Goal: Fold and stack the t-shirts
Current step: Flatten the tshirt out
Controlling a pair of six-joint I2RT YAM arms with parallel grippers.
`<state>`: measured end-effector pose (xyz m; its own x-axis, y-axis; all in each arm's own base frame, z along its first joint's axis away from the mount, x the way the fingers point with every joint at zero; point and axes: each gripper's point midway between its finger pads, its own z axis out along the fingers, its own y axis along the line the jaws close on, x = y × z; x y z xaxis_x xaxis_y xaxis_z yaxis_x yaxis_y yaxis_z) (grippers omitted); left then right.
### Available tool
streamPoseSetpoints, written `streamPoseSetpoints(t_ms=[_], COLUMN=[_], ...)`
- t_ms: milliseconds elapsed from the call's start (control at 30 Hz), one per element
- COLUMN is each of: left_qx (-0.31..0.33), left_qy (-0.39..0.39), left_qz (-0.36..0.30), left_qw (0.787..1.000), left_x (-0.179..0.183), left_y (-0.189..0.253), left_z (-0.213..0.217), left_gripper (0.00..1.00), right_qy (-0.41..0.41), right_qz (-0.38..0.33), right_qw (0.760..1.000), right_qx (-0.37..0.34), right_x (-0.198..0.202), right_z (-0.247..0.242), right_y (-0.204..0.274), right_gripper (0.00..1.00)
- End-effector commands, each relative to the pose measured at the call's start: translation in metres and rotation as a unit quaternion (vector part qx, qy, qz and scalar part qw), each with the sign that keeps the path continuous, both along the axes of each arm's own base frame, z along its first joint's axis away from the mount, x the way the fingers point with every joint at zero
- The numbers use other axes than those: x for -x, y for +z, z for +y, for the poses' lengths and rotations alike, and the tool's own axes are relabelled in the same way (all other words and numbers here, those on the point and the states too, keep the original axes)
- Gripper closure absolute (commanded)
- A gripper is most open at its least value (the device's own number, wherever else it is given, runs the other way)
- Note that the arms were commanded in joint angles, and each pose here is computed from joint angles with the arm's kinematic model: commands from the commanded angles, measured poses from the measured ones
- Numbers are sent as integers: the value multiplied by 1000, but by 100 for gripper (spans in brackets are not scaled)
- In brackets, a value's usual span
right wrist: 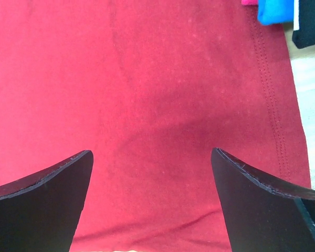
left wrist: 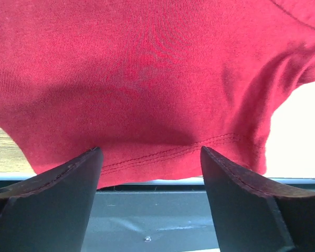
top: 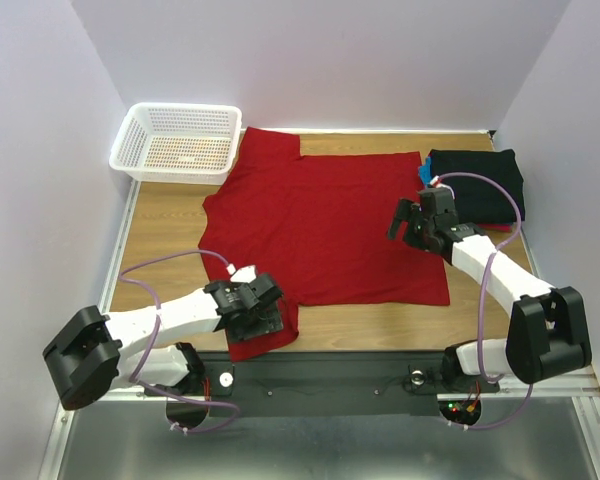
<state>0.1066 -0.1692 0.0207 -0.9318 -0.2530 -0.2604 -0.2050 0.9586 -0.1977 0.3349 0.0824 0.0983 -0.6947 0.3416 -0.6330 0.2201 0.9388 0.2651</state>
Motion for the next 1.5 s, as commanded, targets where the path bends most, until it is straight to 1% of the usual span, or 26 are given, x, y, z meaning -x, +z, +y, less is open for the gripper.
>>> streamPoseSetpoints(t_ms=[0, 33, 167, 200, 300, 333, 400, 433, 467, 500, 533, 567, 600, 800, 833, 900, 933, 1067, 1167, 1200, 1233, 1267, 1300, 1333, 1400, 1467], left_qx=[-13, -8, 10, 5, -3, -8, -16, -30, -36, -43, -54, -59, -64, -63, -59, -46, -38, -32, -52, -73, -111, -123, -124, -105, -86, -96], left_qy=[-1, -1, -10, -11, -17, -18, -26, -37, -39, -45, -51, -55, -58, -53, -50, -47, -47, -58, -56, -48, -38, -38, -43, -54, -58, -54], left_qz=[16, 22, 42, 47, 44, 42, 43, 48, 51, 54, 57, 59, 60, 55, 51, 43, 37, 32, 24, 20, 15, 16, 14, 10, 5, 3], left_qw=[1000, 1000, 999, 999, 999, 999, 999, 998, 997, 997, 996, 995, 994, 995, 996, 997, 997, 997, 997, 996, 993, 992, 991, 993, 995, 994], left_x=[7, 10, 22, 23, 21, 20, 19, 22, 21, 23, 22, 22, 22, 21, 20, 19, 18, 17, 12, 10, 8, 8, 8, 7, 5, 4], left_y=[-6, -9, -27, -30, -30, -30, -30, -34, -34, -36, -37, -37, -36, -23, -19, -8, -3, 10, 16, 18, 23, 24, 25, 25, 23, 22], left_z=[1, 0, -2, 0, 1, 0, -1, 1, 1, 2, 1, 1, 0, 0, -2, -4, -5, -7, -2, 5, 20, 24, 25, 18, 10, 13], left_gripper=[17, 23, 29, 33, 40, 47, 49, 53, 55, 61, 71, 75, 82, 89, 95, 95, 96, 98, 98, 98, 98, 98, 98, 98, 98, 100], right_qy=[-25, -29, -35, -39, -47, -52, -58, -63, -67, -71, -76, -78, -79, -134, -139, -169, -179, -218, -215, -218, -219, -224, -230, -233, -251, -260], right_qz=[-35, -37, -39, -39, -41, -37, -38, -39, -45, -42, -49, -46, -42, -16, -13, -11, 5, 32, 46, 54, 64, 84, 99, 116, 125, 126], right_qw=[999, 999, 999, 998, 998, 998, 998, 997, 997, 997, 996, 996, 996, 991, 990, 985, 983, 975, 975, 974, 974, 971, 968, 965, 960, 957], right_qx=[-2, -1, 0, 1, -5, -4, -7, -5, -6, -6, -6, -5, -3, 20, 22, 26, 33, 38, 8, -1, -4, -10, -11, -13, -17, -19], right_x=[-6, -6, -4, -3, 2, 6, 12, 18, 19, 24, 26, 30, 34, 58, 62, 74, 85, 109, 109, 110, 112, 116, 121, 124, 128, 129], right_z=[-7, -8, -10, -12, -13, -15, -17, -20, -22, -23, -26, -27, -28, -52, -55, -67, -72, -84, -72, -69, -67, -64, -64, -63, -63, -64], right_y=[15, 15, 17, 17, 20, 17, 16, 16, 20, 17, 21, 19, 16, 10, 10, 13, 7, -1, -1, -5, -10, -20, -30, -37, -44, -47], right_gripper=[0, 0, 0, 0, 0, 0, 0, 0, 0, 0, 0, 0, 0, 0, 0, 0, 0, 0, 0, 0, 0, 0, 0, 0, 0, 0])
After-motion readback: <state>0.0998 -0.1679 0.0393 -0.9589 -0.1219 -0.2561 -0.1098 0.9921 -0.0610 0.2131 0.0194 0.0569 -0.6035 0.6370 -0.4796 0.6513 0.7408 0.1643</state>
